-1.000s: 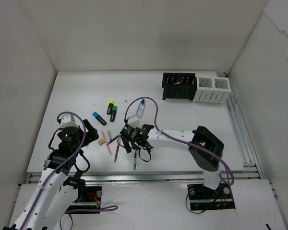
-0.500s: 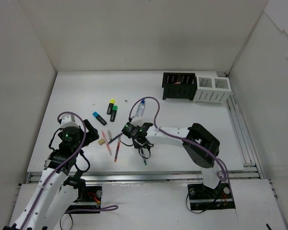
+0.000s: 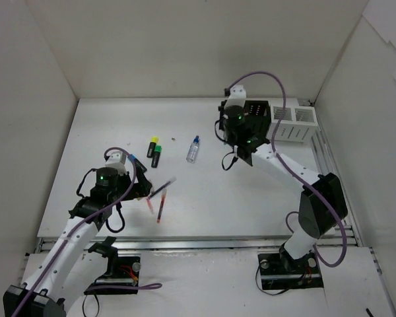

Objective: Sort the stationery into containers
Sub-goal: Place the pen in the storage box.

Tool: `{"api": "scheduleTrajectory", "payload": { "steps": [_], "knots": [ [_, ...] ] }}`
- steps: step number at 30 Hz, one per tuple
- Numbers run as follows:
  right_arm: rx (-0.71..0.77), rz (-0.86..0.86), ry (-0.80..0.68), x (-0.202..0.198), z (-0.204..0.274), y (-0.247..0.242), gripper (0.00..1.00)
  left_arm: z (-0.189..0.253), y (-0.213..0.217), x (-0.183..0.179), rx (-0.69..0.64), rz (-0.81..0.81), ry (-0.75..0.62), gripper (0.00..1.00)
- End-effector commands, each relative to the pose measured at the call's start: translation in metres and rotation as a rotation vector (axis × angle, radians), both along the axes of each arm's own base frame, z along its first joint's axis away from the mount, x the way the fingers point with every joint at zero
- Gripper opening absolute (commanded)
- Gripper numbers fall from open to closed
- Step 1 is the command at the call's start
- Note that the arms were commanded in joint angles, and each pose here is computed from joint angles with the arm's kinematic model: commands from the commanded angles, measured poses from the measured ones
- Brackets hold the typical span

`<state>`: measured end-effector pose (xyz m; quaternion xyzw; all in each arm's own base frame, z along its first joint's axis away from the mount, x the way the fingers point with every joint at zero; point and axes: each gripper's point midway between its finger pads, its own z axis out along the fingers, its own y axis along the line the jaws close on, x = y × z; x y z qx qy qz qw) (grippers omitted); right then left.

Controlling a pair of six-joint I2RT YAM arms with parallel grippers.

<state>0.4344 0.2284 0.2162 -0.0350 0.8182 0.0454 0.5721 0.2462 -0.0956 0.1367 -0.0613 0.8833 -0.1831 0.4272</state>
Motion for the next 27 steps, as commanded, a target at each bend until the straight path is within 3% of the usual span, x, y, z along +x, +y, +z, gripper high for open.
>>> {"api": "scheduleTrajectory", "payload": {
  "steps": [1,5,11,17,22,25,26,27],
  "knots": [
    [-0.026,-0.056,-0.424,0.058,0.102,-0.03,0.02,0.023,-0.006,0.017,0.004,-0.032,-0.072,0.99],
    [-0.076,-0.099,-0.567,0.118,0.143,-0.057,0.02,0.017,-0.001,0.024,0.022,0.015,-0.047,1.0],
    [-0.108,-0.162,-0.679,0.185,0.129,-0.076,0.05,0.004,0.011,0.031,0.064,0.098,0.023,0.99],
    [-0.015,-0.16,-0.696,0.212,0.109,-0.084,0.09,-0.002,0.013,0.042,0.067,0.126,0.037,0.99],
    [0.014,-0.161,-0.637,0.208,0.073,-0.088,0.16,-0.009,0.013,0.046,0.058,0.139,0.057,0.99],
    [0.064,-0.154,-0.639,0.191,0.072,-0.088,0.44,-0.013,0.014,0.047,0.055,0.152,0.064,0.99],
    [0.08,-0.158,-0.663,0.183,0.089,-0.088,0.57,-0.014,0.014,0.047,0.053,0.156,0.066,0.99],
    [0.072,-0.147,-0.653,0.177,0.087,-0.082,0.63,-0.014,0.017,0.048,0.048,0.171,0.069,1.0]
  ]
}}
